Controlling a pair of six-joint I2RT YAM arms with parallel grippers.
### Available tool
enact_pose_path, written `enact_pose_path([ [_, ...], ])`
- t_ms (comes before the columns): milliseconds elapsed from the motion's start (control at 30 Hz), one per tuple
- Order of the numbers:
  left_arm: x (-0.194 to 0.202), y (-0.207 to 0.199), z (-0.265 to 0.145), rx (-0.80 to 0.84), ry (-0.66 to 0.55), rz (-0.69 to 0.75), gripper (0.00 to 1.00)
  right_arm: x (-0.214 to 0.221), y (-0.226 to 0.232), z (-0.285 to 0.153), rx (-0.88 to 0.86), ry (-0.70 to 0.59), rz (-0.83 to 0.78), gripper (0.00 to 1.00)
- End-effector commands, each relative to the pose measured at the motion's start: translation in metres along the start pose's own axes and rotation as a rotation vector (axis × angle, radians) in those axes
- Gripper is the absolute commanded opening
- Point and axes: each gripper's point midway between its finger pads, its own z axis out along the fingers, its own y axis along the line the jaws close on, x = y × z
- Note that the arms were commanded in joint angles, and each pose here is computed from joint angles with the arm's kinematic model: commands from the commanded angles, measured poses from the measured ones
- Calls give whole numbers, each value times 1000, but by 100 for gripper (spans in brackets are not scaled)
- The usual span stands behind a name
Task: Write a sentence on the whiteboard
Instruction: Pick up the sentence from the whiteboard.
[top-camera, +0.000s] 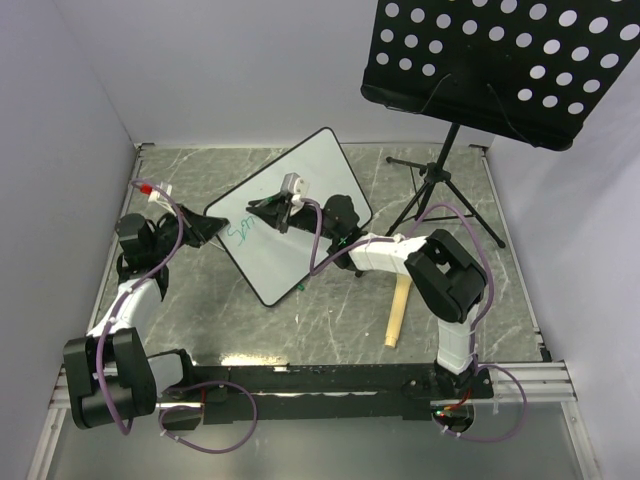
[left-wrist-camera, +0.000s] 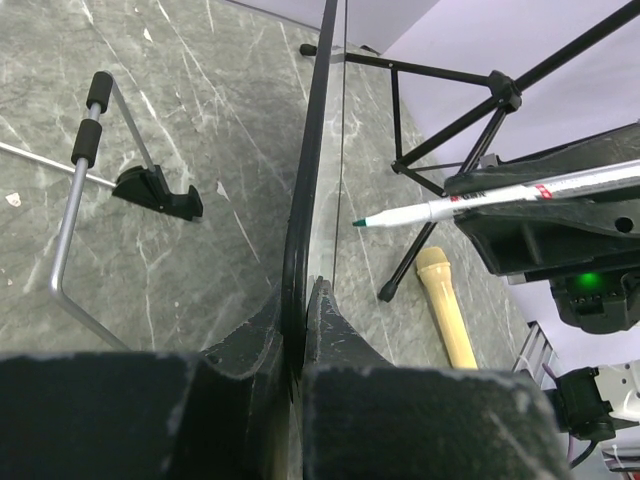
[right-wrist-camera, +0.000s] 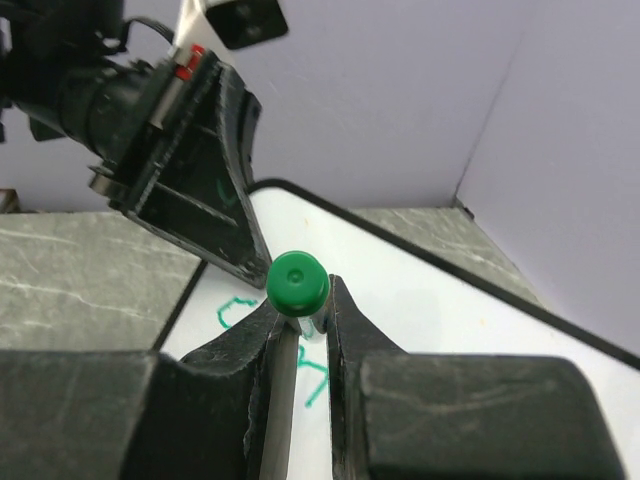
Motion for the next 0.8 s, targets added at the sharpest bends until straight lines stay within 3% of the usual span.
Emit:
enact_pose_path([
  [0, 7, 24, 2, -67, 20, 162, 1, -15, -11, -2, 22, -37, -47, 0],
  [600, 7, 24, 3, -65, 26, 162, 1, 13, -28, 1, 49, 14, -10, 0],
  [767, 7, 25, 3, -67, 27, 159, 1, -4, -22, -4, 37, -34, -28, 0],
])
